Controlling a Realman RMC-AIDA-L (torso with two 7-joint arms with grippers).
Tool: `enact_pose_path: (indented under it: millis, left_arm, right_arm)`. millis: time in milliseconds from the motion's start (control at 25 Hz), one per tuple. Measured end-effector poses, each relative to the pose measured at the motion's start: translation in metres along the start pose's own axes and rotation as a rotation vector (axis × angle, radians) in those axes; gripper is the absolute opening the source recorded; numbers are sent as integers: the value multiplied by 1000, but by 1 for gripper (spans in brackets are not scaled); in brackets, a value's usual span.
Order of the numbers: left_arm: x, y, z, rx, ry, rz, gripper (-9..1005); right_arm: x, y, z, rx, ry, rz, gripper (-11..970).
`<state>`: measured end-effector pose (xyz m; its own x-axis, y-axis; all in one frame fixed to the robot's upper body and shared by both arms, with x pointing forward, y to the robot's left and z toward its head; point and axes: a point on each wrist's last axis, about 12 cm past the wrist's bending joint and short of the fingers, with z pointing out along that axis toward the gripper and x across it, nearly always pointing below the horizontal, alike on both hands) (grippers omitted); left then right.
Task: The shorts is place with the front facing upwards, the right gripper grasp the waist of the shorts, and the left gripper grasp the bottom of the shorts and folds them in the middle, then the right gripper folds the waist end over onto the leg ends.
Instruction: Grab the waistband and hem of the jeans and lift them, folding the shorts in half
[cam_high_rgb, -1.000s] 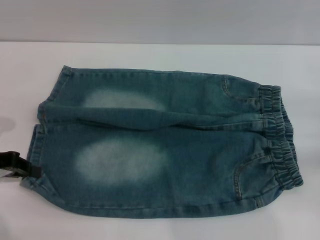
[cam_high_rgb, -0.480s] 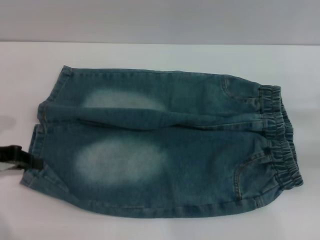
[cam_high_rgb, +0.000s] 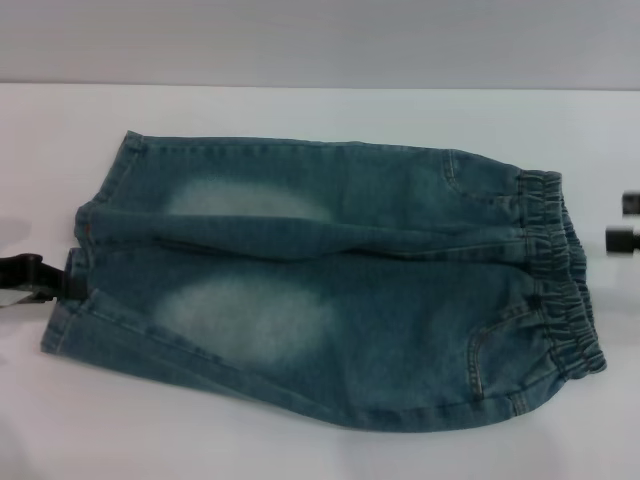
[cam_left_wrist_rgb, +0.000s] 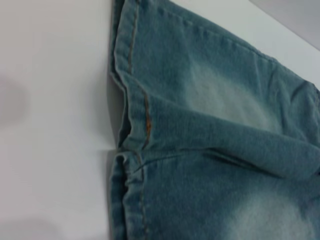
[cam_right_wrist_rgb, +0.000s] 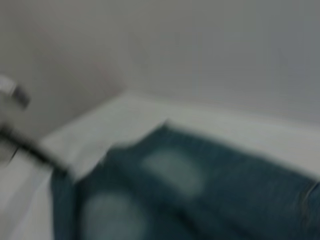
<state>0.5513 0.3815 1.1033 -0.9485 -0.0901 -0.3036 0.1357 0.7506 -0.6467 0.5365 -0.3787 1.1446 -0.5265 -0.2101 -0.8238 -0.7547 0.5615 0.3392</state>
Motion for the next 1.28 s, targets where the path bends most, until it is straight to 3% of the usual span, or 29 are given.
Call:
enact_pose_path:
  millis: [160, 560, 880, 1280]
  left_arm:
    - [-2, -1, 2, -4, -10, 3, 48]
    - [-4, -2, 6, -4, -25, 8, 52]
    - [-4, -2, 8, -5, -30, 5, 55]
    - [-3, 0, 8, -14, -38, 2, 59]
  right_arm:
    - [-13, -1, 7, -32, 206, -14, 822]
    - [-17, -1, 25, -45, 618, -87, 821]
    - [-13, 4, 49, -39, 758, -153, 822]
    - [-9, 8, 72, -45, 780, -185, 821]
